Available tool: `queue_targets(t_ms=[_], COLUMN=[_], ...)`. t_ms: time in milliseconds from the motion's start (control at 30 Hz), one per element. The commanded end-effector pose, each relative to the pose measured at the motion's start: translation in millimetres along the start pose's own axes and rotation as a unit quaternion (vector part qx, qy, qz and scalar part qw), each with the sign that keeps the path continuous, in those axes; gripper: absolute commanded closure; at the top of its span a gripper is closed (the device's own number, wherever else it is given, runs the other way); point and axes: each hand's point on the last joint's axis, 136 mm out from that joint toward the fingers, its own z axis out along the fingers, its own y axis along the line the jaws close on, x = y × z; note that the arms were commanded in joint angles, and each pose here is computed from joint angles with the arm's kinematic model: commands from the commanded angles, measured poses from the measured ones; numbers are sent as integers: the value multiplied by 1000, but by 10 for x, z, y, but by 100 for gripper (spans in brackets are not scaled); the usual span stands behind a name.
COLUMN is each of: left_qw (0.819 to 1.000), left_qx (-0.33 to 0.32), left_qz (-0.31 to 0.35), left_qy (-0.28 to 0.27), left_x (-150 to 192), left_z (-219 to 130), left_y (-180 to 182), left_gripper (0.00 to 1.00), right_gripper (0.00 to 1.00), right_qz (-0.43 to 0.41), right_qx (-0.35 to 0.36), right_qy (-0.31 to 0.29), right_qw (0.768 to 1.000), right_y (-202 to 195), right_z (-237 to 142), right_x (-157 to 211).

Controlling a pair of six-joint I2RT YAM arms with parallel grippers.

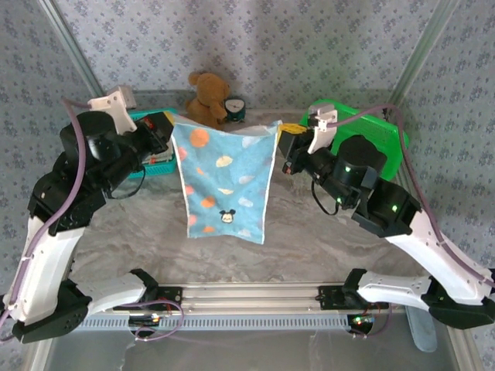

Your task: Fold and stack the towels

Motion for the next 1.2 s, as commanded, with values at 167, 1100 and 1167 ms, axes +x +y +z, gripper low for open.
queue_targets(t_ms=[167,1100,1167], left_qw=[994,947,946], left_qx=[-97,-199,-201], left_qz=[0,38,32], left_qy=[56,250,254], left_x=[246,1669,1727], left_z=[701,2819,2757], left_y=[458,2189,2212], left_gripper=[100,100,100], right_gripper=[100,100,100], right_qz=[61,127,129], right_qx=[78,116,115], right_qy=[76,307,311], right_qw=[992,936,935], right_y=[-728,-2248,-2206], right_z=[537,2131,2051], right_x=[368,2673,2734])
